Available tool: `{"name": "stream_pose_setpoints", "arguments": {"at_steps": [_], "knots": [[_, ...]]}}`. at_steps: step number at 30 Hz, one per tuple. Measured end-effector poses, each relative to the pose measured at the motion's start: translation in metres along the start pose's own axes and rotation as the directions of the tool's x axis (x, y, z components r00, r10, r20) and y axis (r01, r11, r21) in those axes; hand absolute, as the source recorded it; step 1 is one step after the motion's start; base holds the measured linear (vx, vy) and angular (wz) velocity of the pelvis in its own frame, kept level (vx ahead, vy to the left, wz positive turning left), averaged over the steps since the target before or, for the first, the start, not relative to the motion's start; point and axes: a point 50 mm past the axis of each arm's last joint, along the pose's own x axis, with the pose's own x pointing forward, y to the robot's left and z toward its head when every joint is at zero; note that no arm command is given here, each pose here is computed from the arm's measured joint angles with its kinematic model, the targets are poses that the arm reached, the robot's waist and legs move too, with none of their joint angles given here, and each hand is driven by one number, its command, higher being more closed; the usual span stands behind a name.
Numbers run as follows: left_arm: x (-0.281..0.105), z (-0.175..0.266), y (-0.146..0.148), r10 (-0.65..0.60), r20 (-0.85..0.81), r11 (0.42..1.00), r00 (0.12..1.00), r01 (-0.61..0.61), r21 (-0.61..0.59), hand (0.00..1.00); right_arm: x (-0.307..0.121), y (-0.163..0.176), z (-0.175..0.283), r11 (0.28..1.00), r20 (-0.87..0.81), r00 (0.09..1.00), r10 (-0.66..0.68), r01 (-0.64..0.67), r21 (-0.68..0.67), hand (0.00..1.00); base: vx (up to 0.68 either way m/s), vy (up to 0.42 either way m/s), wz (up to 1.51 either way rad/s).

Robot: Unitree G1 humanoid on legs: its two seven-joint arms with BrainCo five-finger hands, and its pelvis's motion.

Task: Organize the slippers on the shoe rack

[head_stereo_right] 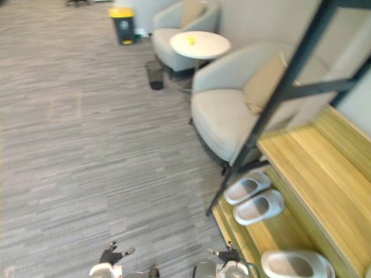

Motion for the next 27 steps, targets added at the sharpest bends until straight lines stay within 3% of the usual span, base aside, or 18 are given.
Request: {"name": "stream_pose_setpoints", "arguments": {"at_steps": [8,15,27], "knots": [[-0.005,0.008,-0.013,0.002,0.037,0.979,0.999,0.006,-0.206,0.00,0.002,0.016,0.017,0.999,0.042,0.998,0.047,-0.047,-0.014,0.00,0.21,-0.107,0.77],[-0.003,0.021,-0.024,-0.032,0.078,0.978,0.996,0.048,-0.204,0.00,0.001,0.022,0.024,0.999,0.070,0.997,0.042,-0.042,-0.008,0.00,0.16,0.125,0.48],[0.000,0.011,-0.007,-0.011,0.033,0.992,0.999,0.015,-0.128,0.00,-0.005,0.023,0.024,0.999,0.104,0.994,0.029,-0.034,0.040,0.00,0.23,0.107,0.41]]}}
